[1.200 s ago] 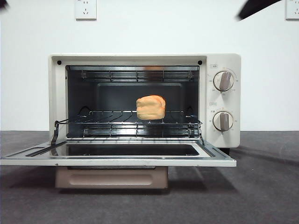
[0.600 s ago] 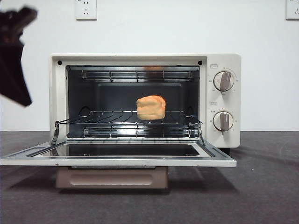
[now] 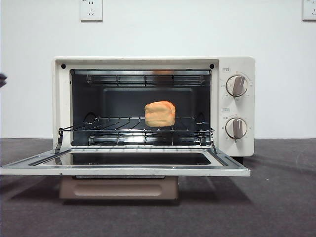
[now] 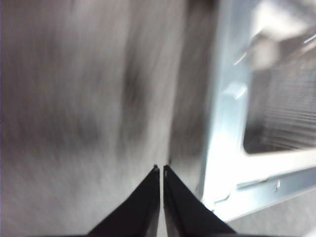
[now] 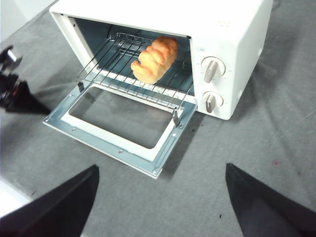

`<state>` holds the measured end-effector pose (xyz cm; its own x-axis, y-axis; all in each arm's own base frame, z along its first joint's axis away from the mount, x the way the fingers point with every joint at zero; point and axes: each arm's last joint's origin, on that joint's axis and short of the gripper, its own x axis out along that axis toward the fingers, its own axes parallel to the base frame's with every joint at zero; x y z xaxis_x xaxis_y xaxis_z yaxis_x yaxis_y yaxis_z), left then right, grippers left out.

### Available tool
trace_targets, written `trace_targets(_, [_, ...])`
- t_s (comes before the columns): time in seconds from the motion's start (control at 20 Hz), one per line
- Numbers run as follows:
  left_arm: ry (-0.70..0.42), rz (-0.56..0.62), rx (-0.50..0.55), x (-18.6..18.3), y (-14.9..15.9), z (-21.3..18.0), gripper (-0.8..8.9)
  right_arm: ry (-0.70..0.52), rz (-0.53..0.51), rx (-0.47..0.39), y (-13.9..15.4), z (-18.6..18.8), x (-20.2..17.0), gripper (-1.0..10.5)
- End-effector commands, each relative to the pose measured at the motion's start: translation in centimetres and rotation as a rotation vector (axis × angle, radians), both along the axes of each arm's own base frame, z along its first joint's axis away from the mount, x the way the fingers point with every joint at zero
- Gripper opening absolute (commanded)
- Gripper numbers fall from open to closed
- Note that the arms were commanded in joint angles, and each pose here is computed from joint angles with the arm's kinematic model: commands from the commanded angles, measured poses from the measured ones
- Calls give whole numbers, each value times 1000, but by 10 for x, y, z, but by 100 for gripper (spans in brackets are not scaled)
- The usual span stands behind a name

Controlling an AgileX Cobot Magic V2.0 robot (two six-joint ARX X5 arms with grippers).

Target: The left arm flap open the oven, the right arm pick bread and place it into oven, the left arm flap close the oven

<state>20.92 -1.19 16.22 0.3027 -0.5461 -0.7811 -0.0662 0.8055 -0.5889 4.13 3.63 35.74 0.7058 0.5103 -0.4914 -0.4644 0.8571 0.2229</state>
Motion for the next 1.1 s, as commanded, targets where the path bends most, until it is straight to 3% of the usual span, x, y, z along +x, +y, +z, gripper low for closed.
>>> trace_targets(0.05, [23, 19, -57, -1, -1, -8, 14, -16, -2, 22, -1, 6, -1, 410])
trace_targets(0.7, [58, -72, -62, -8, -20, -13, 13, -32, -11, 36, 0, 8, 0, 410])
trace_targets(0.9, [62, -74, -104, -7, -23, -12, 13, -39, -10, 44, 0, 8, 0, 410])
trace_targets(1.1, [45, -74, -210, -4, -24, -9, 14, -47, -12, 57, 1, 10, 1, 410])
